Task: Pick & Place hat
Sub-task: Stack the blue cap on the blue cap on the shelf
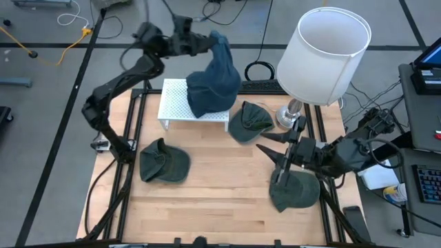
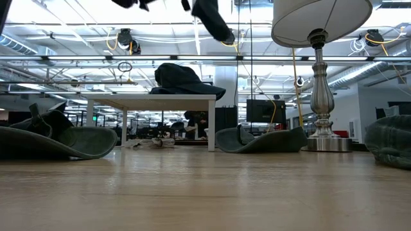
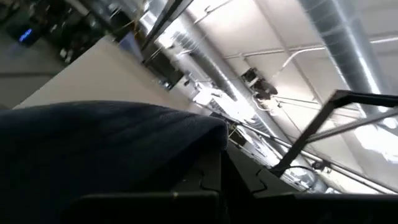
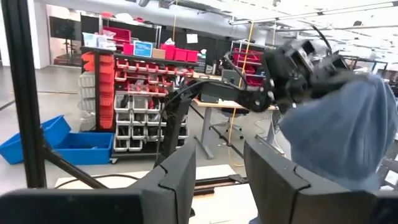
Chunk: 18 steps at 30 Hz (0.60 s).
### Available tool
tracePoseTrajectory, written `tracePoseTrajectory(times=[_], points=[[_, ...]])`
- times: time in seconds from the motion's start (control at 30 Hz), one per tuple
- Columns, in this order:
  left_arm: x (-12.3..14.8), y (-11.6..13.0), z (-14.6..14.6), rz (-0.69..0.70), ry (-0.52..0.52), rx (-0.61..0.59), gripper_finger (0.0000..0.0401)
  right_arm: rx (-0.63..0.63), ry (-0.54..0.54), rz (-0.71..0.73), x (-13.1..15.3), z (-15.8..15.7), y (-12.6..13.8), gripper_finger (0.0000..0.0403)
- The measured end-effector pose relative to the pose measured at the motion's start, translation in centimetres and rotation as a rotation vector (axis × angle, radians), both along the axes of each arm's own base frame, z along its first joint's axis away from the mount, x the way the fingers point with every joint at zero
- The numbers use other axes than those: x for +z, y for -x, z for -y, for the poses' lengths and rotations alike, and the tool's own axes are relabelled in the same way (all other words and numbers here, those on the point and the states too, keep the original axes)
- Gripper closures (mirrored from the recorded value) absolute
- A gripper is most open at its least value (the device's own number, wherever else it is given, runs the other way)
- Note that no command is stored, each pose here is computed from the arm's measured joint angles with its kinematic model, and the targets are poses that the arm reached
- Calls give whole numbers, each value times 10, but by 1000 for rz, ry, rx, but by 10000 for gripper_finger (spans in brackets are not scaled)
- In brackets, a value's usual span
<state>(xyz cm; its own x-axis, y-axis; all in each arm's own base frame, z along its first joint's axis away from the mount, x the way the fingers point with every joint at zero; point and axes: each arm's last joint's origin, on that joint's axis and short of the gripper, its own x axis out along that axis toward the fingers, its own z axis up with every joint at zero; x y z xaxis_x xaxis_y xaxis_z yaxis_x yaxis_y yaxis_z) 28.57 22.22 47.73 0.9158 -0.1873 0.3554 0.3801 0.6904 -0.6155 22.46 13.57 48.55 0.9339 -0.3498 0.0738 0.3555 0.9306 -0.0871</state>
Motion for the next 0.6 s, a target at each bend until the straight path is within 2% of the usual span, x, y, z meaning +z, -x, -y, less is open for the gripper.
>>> tracePoseTrajectory(times=[0.27,0.6], points=[[-30,-18,-21,-109,113,-54,401,-16,22,-8,0,3,-2,277],[-60,-16,-38,-334,167,5,401,-28,52,-21,0,5,-3,279]])
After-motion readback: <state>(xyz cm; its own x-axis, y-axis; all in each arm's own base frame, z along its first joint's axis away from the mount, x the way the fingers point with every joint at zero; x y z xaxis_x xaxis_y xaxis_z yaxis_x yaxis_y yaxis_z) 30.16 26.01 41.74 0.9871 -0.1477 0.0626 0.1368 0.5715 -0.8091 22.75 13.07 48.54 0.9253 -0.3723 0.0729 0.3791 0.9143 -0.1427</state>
